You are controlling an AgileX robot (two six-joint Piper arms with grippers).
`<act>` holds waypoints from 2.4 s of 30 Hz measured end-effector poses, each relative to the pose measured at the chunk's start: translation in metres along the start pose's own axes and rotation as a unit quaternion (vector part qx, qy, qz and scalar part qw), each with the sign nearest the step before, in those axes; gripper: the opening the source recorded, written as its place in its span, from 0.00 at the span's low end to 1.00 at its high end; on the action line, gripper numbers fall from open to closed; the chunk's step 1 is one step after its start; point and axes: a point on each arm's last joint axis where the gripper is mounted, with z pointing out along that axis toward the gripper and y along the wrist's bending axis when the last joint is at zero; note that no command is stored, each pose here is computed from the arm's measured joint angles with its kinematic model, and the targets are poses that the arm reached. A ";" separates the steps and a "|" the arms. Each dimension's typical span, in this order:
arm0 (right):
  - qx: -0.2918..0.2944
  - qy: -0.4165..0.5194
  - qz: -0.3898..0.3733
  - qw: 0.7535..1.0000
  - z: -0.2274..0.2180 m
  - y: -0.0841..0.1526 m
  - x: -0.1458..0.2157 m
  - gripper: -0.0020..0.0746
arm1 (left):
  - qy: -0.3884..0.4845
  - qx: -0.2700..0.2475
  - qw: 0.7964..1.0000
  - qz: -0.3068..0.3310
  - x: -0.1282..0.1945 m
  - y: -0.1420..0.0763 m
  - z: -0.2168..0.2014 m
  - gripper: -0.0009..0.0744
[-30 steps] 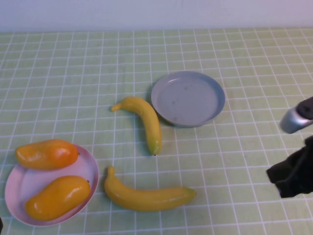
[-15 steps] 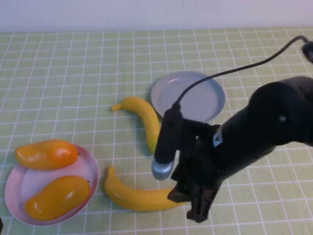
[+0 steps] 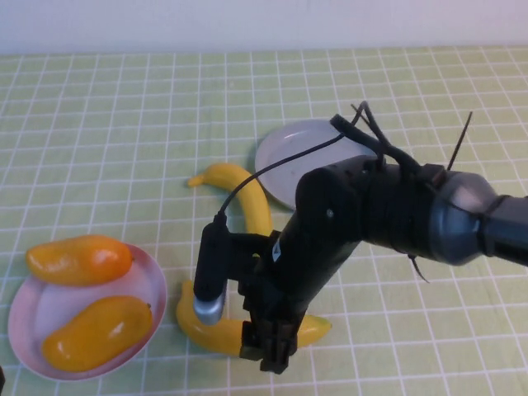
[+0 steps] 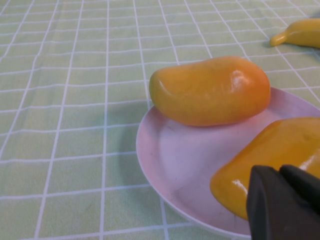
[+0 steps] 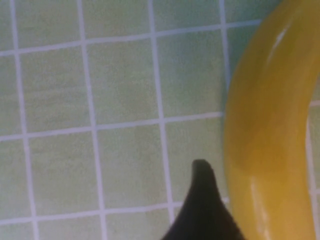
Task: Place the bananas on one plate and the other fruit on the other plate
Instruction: Put another type of fruit in the right plate
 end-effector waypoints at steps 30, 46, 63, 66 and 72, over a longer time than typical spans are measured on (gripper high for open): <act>0.034 -0.012 0.100 0.994 0.010 -0.015 -0.007 0.42 | 0.000 0.000 1.000 0.000 0.000 0.000 0.000 0.01; 0.217 -0.097 0.414 0.879 -0.081 -0.158 0.074 0.42 | 0.000 0.000 1.000 0.000 0.000 0.000 0.000 0.01; 0.157 -0.054 0.459 0.873 -0.019 -0.230 0.078 0.42 | 0.000 0.000 1.000 -0.001 0.000 0.000 0.000 0.01; 0.150 -0.048 0.459 0.874 -0.020 -0.230 0.077 0.42 | 0.000 0.000 1.000 -0.001 0.000 0.000 0.000 0.01; 0.136 -0.019 0.472 0.871 -0.027 -0.226 0.078 0.46 | 0.000 0.000 1.000 -0.001 0.000 0.000 0.000 0.01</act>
